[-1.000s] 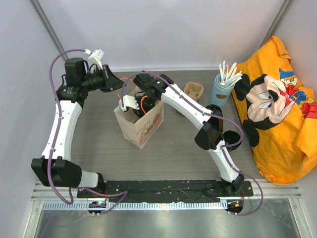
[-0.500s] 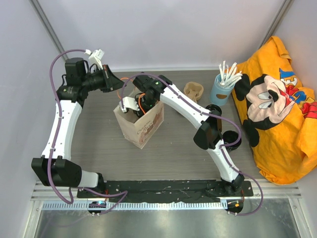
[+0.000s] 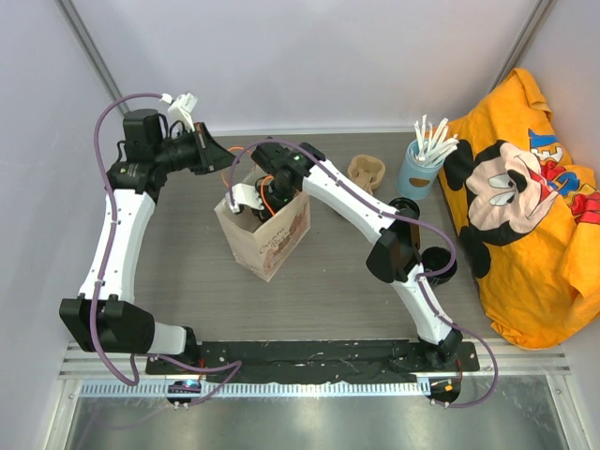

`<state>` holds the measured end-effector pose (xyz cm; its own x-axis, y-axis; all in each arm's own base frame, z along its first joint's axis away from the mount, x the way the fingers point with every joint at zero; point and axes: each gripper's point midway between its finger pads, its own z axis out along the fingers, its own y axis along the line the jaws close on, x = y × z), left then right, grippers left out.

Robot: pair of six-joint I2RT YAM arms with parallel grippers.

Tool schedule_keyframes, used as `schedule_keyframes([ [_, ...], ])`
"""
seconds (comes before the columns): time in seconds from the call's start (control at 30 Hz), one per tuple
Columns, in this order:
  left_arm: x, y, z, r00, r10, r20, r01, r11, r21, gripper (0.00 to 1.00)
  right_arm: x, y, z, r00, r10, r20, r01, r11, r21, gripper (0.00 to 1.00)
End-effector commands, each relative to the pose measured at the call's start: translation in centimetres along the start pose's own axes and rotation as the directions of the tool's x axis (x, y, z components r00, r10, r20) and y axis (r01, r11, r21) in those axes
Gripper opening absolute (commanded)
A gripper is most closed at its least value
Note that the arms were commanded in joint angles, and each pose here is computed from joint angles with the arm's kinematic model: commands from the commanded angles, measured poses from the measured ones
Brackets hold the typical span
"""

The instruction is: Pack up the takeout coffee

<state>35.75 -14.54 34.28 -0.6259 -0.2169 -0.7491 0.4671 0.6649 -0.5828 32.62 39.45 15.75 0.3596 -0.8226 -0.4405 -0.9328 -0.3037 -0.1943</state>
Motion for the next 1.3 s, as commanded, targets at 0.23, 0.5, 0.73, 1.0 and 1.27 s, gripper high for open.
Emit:
schedule_keyframes([
  [0.23,-1.0,-0.8,-0.6,0.999,0.035,0.024,-0.035,0.999,0.002,0.04,-0.5,-0.1,-0.3,1.0,-0.016,0.02,0.016,1.0,0.007,0.01],
  [0.5,-1.2,-0.2,-0.6,0.999,0.035,0.032,-0.034,0.999,-0.033,0.04,-0.1,0.6,-0.3,1.0,-0.027,0.008,0.027,1.0,-0.011,0.01],
  [0.73,-1.1,-0.1,-0.6,0.999,0.035,0.03,-0.033,0.999,-0.038,0.05,0.2,0.5,0.0,1.0,-0.031,-0.002,0.031,0.999,-0.015,0.01],
  [1.0,-1.1,-0.1,-0.6,0.999,0.035,0.03,-0.033,0.999,-0.038,0.04,0.5,0.7,0.5,1.0,-0.028,-0.009,0.028,0.999,-0.027,0.01],
  [1.27,-1.3,-0.2,-0.6,0.999,0.037,0.032,-0.035,0.999,-0.037,0.05,0.9,1.0,1.2,0.999,-0.025,-0.021,0.024,0.998,-0.05,0.01],
])
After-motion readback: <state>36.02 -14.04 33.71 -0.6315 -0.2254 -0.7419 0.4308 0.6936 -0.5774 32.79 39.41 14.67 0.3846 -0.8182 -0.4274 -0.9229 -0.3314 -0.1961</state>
